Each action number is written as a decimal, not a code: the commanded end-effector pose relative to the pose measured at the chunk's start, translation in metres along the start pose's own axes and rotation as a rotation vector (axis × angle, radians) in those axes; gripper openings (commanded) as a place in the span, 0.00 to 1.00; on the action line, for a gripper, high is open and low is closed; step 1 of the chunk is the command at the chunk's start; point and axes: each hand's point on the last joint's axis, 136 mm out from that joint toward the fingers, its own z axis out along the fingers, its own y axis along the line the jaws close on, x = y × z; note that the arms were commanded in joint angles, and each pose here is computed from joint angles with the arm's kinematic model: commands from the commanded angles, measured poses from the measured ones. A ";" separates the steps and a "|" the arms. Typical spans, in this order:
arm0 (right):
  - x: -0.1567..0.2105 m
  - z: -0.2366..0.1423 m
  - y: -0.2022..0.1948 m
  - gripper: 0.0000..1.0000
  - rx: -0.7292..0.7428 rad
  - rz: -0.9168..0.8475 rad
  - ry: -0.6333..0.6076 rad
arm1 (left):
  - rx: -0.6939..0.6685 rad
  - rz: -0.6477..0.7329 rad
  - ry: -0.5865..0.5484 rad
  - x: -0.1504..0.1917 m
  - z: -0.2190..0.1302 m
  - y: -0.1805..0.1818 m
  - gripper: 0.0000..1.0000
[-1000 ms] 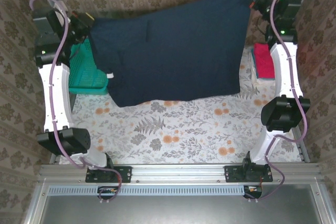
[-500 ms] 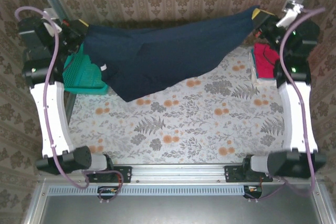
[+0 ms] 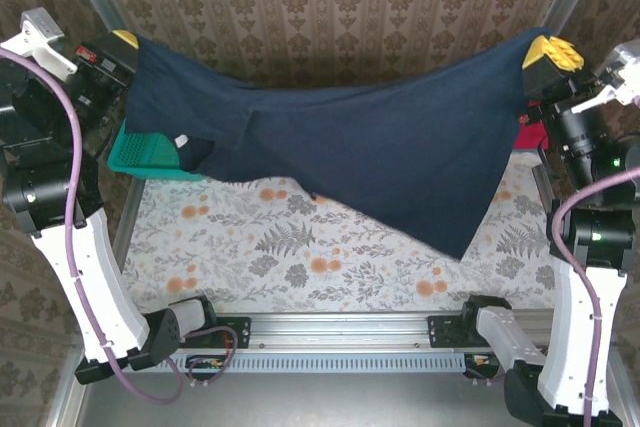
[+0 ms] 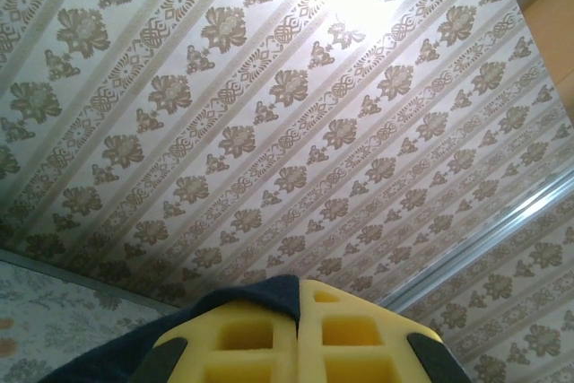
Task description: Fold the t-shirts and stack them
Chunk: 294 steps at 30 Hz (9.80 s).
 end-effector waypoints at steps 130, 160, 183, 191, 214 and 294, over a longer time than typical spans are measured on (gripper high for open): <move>0.511 -0.002 -0.111 1.00 0.417 0.507 1.058 | -0.514 -0.078 0.798 0.359 0.163 0.312 1.00; 0.454 -0.101 -0.037 0.99 0.308 0.357 1.077 | -1.004 -0.436 0.807 0.412 -0.082 0.364 0.46; 0.448 -0.110 -0.042 0.99 0.371 0.362 1.087 | -1.035 -0.497 0.843 0.435 -0.095 0.377 0.11; 0.434 -0.137 -0.048 0.99 0.476 0.383 1.103 | -1.029 -0.503 0.824 0.429 -0.100 0.371 0.00; 0.446 -0.149 -0.044 0.99 0.485 0.425 1.140 | -1.074 -0.556 0.864 0.450 -0.118 0.371 0.41; 0.418 -0.281 -0.101 0.00 1.239 0.568 1.237 | -0.964 -0.381 0.653 0.346 -0.085 0.312 0.00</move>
